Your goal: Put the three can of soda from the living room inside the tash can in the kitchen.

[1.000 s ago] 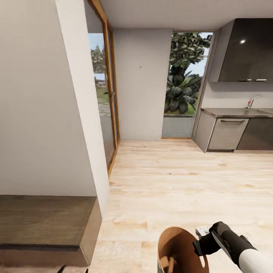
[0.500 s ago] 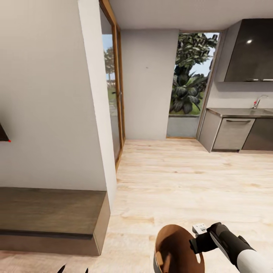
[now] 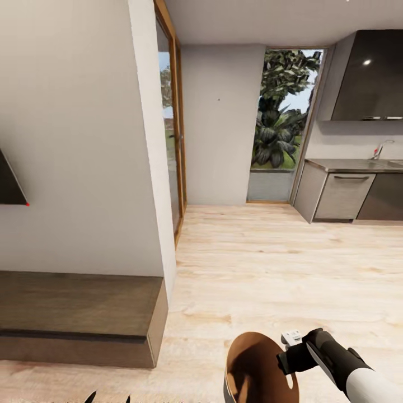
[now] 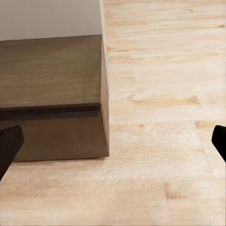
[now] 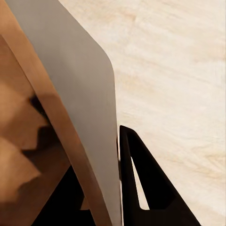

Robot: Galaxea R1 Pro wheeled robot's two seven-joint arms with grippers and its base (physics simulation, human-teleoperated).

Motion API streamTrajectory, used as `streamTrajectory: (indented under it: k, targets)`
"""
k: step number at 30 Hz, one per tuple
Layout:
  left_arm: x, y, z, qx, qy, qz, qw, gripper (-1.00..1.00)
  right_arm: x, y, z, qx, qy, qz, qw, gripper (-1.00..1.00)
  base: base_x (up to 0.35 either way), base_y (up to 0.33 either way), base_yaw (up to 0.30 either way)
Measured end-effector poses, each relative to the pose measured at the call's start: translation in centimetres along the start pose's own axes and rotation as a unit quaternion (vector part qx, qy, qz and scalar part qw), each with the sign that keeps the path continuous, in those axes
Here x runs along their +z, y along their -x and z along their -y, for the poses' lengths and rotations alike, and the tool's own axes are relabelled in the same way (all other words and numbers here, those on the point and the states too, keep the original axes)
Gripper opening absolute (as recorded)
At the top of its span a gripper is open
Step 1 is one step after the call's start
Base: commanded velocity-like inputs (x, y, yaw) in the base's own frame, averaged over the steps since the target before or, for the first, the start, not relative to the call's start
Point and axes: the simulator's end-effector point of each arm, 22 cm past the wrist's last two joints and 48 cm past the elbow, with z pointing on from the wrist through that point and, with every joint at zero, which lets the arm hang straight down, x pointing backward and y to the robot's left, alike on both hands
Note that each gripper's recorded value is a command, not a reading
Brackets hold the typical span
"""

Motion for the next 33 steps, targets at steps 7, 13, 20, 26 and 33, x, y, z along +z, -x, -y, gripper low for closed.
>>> streamTrajectory:
  k: [7,13,20,26,33]
  targets:
    - [0.0,0.0,0.0,0.0,0.0,0.0,1.0,1.0,0.1,0.0,-0.1,-0.002,-0.001,-0.001,1.0,-1.0,-0.111,0.08,0.051]
    - [0.0,0.0,0.0,0.0,0.0,0.0,1.0,1.0,0.2,0.0,-0.4,-0.001,0.003,-0.001,1.0,-1.0,-0.059,0.03,0.206]
    - [0.0,0.0,0.0,0.0,0.0,0.0,1.0,1.0,0.6,0.3,-1.5,-0.003,0.009,0.001,1.0,-1.0,-0.01,0.005,0.239]
    - [0.0,0.0,0.0,0.0,0.0,0.0,1.0,1.0,0.9,0.4,-1.9,-0.004,0.005,0.001,1.0,-1.0,-0.001,0.001,0.251]
    - [0.0,0.0,0.1,0.001,-0.001,-0.001,1.0,1.0,1.1,0.2,-2.2,-0.005,0.005,-0.002,1.0,-1.0,0.019,0.001,0.253]
